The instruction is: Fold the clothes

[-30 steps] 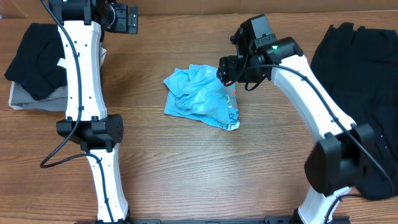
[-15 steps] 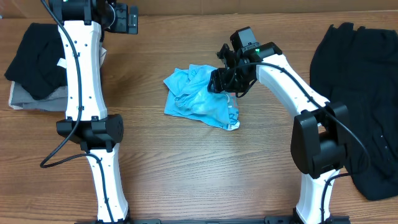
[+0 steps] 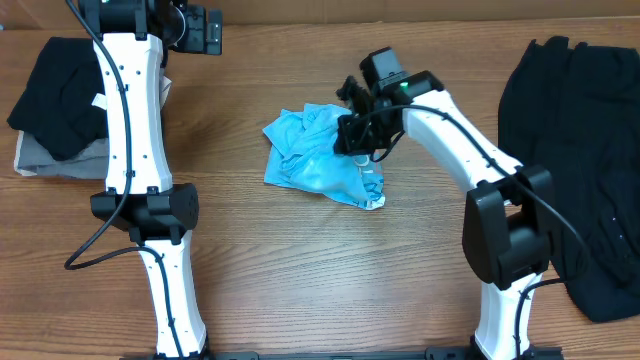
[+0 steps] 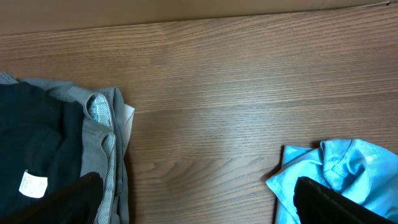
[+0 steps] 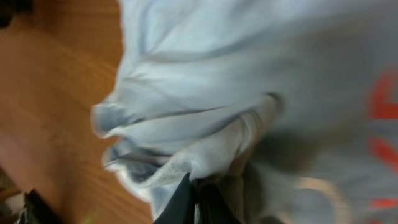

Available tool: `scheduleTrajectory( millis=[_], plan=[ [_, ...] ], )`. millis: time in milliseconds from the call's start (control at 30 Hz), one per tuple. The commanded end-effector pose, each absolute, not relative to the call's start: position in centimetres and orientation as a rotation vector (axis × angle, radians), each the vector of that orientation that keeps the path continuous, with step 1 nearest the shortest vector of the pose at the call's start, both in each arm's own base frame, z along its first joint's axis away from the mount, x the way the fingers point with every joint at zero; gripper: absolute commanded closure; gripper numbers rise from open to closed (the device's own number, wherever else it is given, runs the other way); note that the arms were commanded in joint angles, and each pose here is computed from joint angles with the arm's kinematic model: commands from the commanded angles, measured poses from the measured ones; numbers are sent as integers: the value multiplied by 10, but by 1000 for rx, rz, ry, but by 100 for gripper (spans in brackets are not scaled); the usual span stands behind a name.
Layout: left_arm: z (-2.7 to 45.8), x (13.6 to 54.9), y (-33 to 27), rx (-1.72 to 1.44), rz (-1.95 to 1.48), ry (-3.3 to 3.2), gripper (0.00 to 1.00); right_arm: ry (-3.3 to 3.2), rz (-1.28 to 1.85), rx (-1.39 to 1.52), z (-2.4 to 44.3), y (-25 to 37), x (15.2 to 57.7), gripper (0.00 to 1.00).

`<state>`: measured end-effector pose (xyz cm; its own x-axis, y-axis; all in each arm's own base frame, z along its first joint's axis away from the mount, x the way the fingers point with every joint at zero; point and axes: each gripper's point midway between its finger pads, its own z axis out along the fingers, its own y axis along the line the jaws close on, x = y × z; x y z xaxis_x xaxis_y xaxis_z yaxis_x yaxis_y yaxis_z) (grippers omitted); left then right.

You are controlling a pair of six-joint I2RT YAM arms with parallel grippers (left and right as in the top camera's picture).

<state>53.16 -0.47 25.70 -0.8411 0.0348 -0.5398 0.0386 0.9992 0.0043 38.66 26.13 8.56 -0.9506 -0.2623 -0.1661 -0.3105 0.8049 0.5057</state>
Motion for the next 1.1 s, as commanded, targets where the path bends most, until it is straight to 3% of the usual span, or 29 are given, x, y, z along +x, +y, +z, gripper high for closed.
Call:
scheduleTrajectory(
  millis=[0,200,233,267,300,400,667,833,1067],
  plan=[
    [251,535,-4,35,-25,2579,0,2883,929,-619,95,299,356,96],
    [252,537,-3,35,-24,2570,0,2872,956,-904,95,360,292,95],
    [252,537,-3,35,-24,2570,0,2868,957,-934,95,365,285,85],
    [252,537,-4,35,-24,2570,0,2865,957,-961,95,370,278,61],
    [252,537,-4,35,-24,2570,0,2864,959,-976,95,373,274,47],
    [252,537,-4,35,-25,2570,0,2881,961,-945,96,374,273,34],
    [251,536,-4,35,-26,2573,0,2881,860,-635,112,327,345,39],
    [252,537,-4,35,-26,2571,0,2792,586,-524,108,281,404,41],
    [252,537,-4,35,-25,2568,0,2711,380,-614,104,276,420,41]
  ],
)
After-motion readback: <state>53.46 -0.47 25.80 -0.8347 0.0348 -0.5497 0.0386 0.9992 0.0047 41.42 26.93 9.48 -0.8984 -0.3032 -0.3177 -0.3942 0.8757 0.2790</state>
